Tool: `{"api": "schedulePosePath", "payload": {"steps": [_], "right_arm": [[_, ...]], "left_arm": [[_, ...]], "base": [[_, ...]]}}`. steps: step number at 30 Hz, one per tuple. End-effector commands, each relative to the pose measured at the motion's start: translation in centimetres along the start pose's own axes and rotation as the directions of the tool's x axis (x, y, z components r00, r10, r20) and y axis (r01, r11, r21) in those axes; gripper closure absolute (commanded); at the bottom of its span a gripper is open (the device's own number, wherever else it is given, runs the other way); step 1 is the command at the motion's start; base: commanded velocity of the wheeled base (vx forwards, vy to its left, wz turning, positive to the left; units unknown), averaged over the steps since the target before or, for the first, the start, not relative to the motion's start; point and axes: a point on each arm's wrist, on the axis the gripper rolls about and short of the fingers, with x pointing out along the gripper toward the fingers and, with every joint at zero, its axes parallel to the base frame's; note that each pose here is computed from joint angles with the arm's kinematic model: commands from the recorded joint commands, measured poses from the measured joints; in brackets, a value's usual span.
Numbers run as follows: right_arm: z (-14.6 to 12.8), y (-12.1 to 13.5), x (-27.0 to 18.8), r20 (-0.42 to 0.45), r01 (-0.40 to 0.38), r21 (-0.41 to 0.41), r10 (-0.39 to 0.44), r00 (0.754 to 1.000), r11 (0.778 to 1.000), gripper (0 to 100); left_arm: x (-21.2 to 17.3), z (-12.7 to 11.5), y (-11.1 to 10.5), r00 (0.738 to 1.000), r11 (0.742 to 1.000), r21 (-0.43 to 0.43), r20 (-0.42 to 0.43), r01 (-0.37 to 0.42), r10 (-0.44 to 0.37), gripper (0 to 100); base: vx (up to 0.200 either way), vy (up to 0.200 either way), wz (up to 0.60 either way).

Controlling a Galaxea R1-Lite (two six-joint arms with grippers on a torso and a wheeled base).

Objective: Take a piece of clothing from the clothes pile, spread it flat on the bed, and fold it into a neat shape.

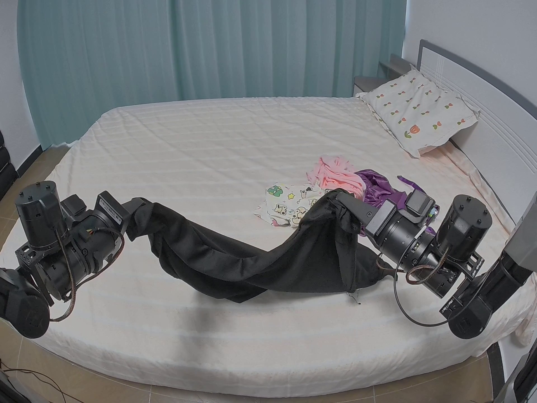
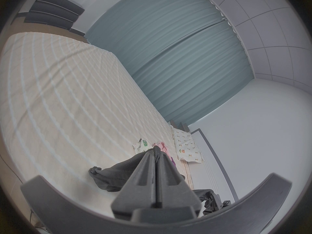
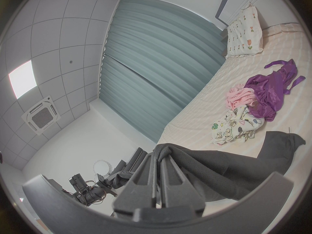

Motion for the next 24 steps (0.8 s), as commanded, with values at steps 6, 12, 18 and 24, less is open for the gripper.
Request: {"api": "schedulePosePath", "payload": {"steps": [6,12,18,24], "right_arm": [[0.32,0.51,-0.19,0.015,-0.02,-0.002,0.02,1.0,1.0,100],[0.63,0.89,-0.4,0.024,-0.031,-0.004,0.031,0.999,1.0,100],[0.62,0.97,-0.41,0.022,-0.034,-0.002,0.034,0.999,0.999,100],[0.71,0.7,-0.43,0.024,-0.024,-0.004,0.024,0.999,1.0,100]], "left_arm": [[0.04,0.18,-0.01,1.0,1.0,-0.003,0.008,0.001,-0.001,100],[0.05,0.2,-0.04,1.0,1.0,-0.004,0.01,0.001,-0.001,100],[0.02,0.45,0.07,1.0,1.0,-0.004,0.022,-0.003,0.003,100],[0.04,0.37,0.11,1.0,1.0,-0.004,0.018,-0.004,0.004,100]], "base": [[0.0,0.2,0.0],[0.0,0.2,0.0],[0.0,0.2,0.0],[0.0,0.2,0.0]]}}
